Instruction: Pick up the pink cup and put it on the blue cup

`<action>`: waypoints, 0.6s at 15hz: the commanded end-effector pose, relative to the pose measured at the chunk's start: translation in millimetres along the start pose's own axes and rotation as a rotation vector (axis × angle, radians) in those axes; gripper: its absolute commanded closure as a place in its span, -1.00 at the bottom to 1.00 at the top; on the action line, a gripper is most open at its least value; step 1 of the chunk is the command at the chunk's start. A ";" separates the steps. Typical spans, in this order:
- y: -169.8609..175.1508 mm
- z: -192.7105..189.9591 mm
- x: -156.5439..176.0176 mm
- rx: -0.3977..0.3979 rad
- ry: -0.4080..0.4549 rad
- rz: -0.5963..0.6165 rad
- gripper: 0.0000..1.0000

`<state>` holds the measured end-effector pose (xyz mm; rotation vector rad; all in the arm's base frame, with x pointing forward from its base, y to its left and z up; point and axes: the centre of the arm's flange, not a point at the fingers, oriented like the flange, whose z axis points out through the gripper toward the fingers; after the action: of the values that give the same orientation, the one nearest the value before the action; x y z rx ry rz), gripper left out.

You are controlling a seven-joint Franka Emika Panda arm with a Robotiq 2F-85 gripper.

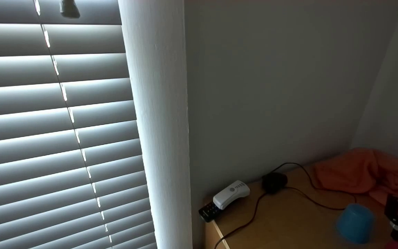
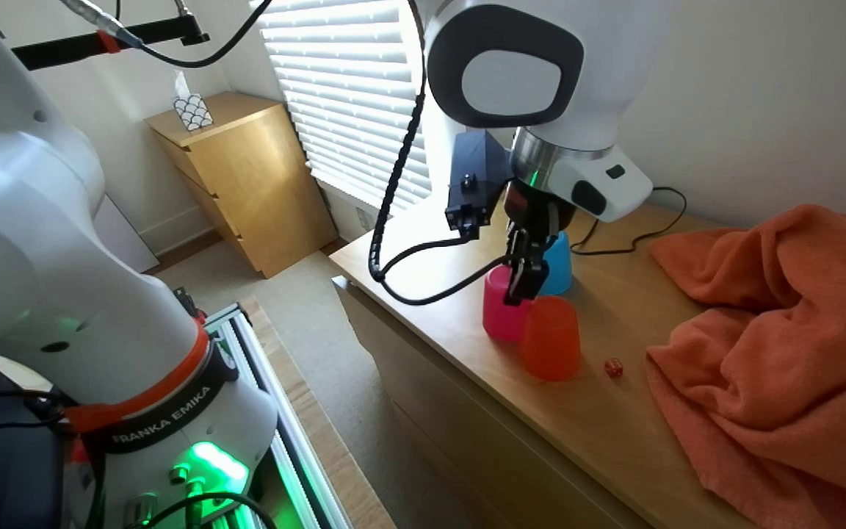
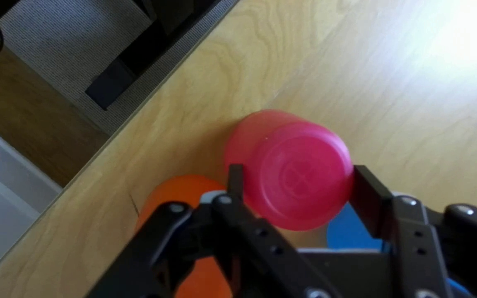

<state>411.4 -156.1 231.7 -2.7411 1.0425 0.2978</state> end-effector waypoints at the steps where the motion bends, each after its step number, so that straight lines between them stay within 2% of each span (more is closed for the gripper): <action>1: -2.5 -4.5 0.6 0.031 -0.016 0.024 0.20; 9: -19.3 -67.9 -25.9 0.027 0.013 -0.084 0.20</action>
<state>421.2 -149.1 267.3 -2.7429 0.9834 0.2566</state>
